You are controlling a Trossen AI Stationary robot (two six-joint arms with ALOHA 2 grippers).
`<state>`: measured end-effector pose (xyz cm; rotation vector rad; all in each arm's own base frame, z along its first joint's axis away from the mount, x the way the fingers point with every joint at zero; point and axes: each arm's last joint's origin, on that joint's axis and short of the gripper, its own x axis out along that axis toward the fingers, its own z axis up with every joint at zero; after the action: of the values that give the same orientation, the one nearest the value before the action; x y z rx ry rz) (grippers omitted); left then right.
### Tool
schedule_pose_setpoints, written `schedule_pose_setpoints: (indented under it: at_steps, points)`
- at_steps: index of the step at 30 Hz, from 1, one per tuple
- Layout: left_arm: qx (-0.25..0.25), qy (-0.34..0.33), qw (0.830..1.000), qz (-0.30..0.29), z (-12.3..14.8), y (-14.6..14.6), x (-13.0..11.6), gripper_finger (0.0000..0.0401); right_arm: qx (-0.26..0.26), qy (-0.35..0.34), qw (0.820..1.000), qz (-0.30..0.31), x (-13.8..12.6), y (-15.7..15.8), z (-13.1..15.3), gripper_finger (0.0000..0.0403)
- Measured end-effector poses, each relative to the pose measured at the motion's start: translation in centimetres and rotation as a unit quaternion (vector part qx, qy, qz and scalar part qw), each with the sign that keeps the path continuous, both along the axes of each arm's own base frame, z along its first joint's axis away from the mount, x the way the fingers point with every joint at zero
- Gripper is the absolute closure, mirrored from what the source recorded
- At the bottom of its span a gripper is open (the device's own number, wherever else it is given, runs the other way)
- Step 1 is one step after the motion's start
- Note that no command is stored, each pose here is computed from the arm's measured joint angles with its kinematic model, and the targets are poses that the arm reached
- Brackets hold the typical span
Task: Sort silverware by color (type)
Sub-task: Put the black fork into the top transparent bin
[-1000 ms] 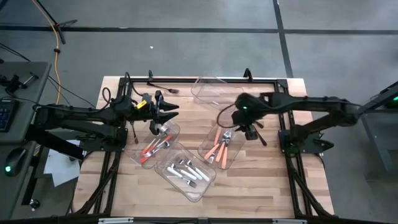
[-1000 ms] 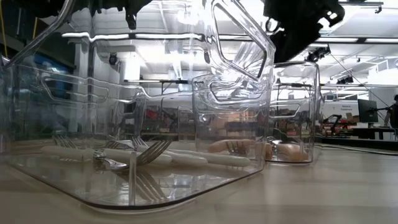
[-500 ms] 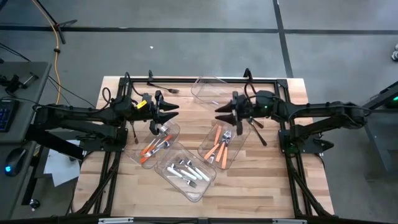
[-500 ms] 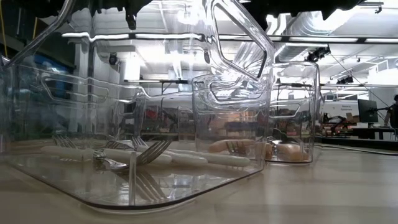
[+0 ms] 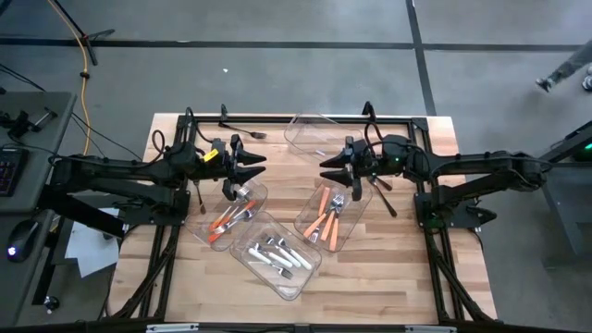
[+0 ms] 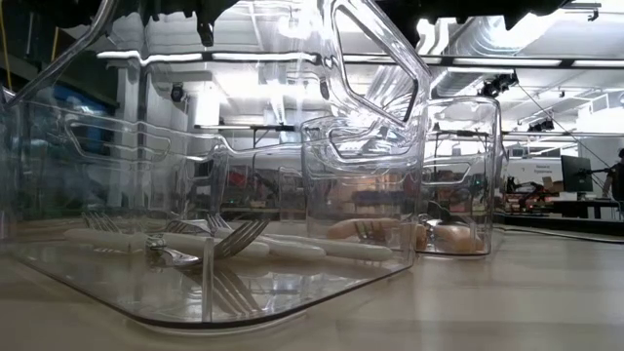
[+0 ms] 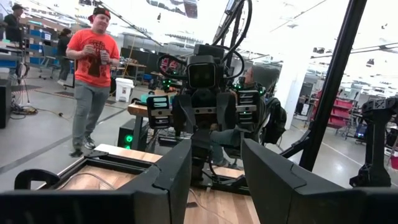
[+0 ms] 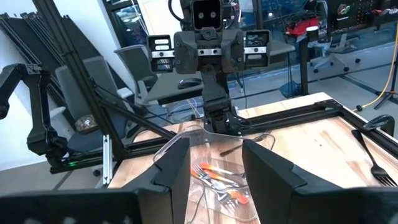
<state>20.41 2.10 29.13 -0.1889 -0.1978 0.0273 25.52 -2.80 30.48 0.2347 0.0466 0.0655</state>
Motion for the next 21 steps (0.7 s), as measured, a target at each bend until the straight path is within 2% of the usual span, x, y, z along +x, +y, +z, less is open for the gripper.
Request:
schedule_pose_setpoints:
  at_steps: [21]
  points:
    - [0.000, 0.001, 1.000, 0.000, -0.02, 0.00, 0.00, 0.0270, 0.010, 0.000, 1.000, -0.001, 0.01, 0.00, 0.05, 0.0274]
